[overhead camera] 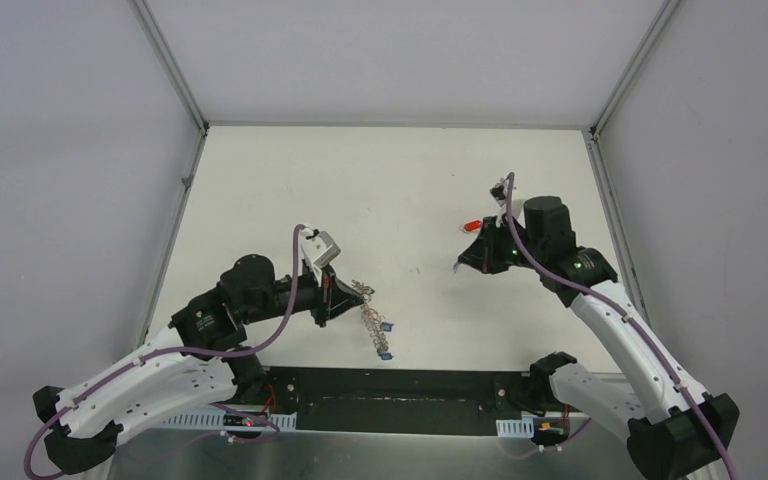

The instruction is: Put the keys on the keyring

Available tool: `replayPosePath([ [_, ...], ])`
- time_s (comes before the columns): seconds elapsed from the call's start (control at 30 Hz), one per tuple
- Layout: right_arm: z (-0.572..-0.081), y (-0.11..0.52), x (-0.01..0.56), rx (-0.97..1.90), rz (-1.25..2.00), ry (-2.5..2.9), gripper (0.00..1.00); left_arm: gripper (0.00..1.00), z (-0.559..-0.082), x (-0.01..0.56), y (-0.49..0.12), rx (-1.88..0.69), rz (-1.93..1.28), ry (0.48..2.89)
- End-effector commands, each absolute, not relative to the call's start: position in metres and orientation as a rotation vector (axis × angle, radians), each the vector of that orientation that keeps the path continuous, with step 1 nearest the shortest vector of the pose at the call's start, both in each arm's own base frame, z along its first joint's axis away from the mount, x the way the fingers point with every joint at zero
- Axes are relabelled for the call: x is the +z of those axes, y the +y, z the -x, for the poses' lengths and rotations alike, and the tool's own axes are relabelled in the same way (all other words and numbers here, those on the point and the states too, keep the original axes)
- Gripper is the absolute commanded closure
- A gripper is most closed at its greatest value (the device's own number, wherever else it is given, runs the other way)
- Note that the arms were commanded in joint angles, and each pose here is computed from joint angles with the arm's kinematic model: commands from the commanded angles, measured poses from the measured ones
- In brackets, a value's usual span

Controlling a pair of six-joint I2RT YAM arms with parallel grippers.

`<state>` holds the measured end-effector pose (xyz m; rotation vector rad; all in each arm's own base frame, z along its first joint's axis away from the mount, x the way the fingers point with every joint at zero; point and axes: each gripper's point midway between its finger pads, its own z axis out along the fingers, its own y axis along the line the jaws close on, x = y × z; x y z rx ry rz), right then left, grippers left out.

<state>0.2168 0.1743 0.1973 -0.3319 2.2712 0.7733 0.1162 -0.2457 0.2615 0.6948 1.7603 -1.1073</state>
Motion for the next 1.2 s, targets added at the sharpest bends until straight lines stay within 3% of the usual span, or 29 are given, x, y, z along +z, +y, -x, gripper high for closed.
replayPosePath([
  [0.0, -0.204, 0.218, 0.237, 1.125, 0.479, 2.148, 1.00, 1.00, -0.112, 0.302, -0.249, -1.148, -0.736, 1.592],
  [0.53, -0.149, 0.289, 0.267, 1.474, 0.866, 2.019, 1.00, 1.00, -0.096, 0.320, -0.260, -1.189, -0.912, 1.389],
  [1.17, -0.082, 0.322, 0.292, 1.619, 1.245, 1.803, 1.00, 1.00, -0.100, 0.319, -0.261, -1.163, -0.922, 1.374],
])
